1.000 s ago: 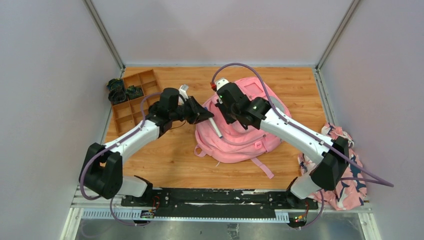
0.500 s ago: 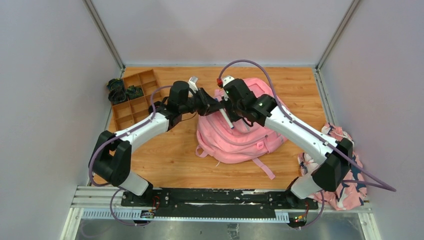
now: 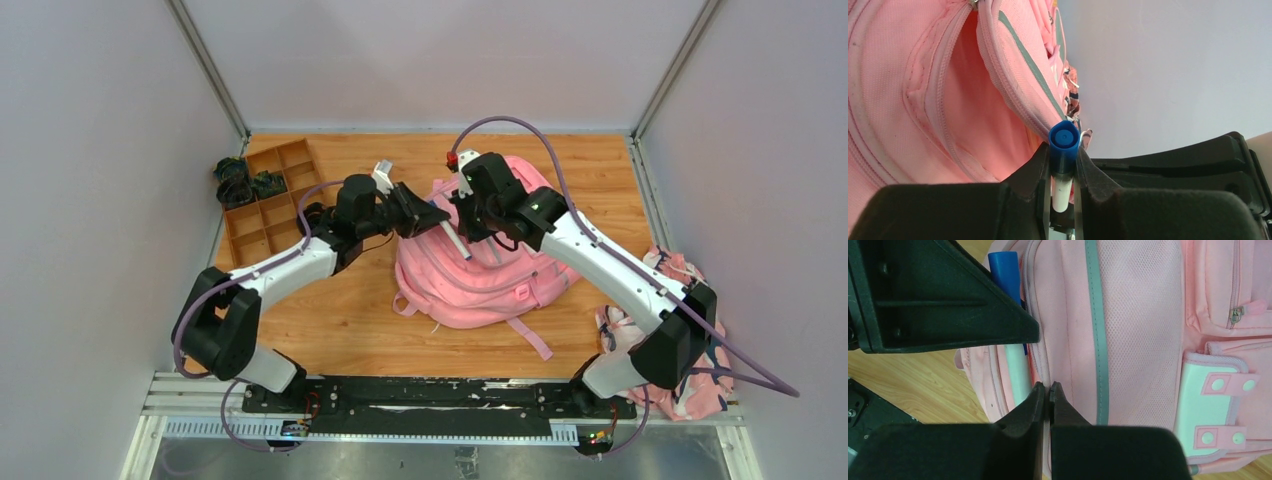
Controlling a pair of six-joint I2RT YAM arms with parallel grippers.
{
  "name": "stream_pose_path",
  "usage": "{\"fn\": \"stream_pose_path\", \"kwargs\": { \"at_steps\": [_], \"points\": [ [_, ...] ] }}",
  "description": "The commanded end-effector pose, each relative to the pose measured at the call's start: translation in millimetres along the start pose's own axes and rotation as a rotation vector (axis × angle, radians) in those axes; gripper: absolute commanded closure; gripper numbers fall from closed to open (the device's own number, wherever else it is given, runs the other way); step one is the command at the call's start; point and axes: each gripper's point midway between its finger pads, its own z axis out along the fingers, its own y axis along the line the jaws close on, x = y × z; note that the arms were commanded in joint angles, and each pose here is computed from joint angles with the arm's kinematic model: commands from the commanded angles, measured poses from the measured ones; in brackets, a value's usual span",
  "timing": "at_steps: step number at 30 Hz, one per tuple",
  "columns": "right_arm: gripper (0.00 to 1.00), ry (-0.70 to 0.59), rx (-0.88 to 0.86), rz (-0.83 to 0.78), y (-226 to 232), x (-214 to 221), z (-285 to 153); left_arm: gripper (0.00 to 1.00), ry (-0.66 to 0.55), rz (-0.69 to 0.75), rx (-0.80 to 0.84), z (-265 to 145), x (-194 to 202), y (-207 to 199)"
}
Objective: Pack the student bag
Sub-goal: Place the stationery in the student bag.
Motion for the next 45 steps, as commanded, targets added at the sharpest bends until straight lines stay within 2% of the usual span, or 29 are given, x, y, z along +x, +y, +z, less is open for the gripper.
{"fn": "stream_pose_path", "kwargs": {
  "at_steps": [1, 13, 25, 28, 30, 32, 37, 42, 45],
  "points": [
    [1.0, -0.154, -0.073, 0.044, 6, -36, -30, 1.0, -0.027, 0.031, -0.068, -5, 3, 22],
    [1.0, -0.179, -0.104, 0.06, -3, -47, -33, 1.0, -0.03, 0.059, -0.051, -15, 7, 18],
    [1.0, -0.196, -0.118, 0.054, -1, -47, -40, 1.0, 0.07, 0.051, -0.032, 35, 9, 6],
    [1.0, -0.199, -0.118, 0.058, -1, -46, -43, 0.83, 0.093, 0.048, -0.034, 39, 15, 8],
    [1.0, -0.201, -0.114, 0.059, -2, -44, -44, 0.64, 0.101, 0.043, -0.039, 38, 17, 11],
    [1.0, -0.2, -0.111, 0.059, -3, -43, -45, 0.54, 0.097, 0.043, -0.043, 35, 18, 13],
    [1.0, -0.181, -0.109, 0.062, -3, -36, -41, 0.51, 0.084, 0.062, -0.035, 22, 19, 6],
    [1.0, -0.177, -0.104, 0.064, -5, -33, -41, 0.51, 0.062, 0.15, -0.076, -7, 21, -2],
    [1.0, -0.165, -0.1, 0.059, -5, -29, -40, 0.52, -0.039, 0.198, -0.126, -41, 14, -3]
  ]
}}
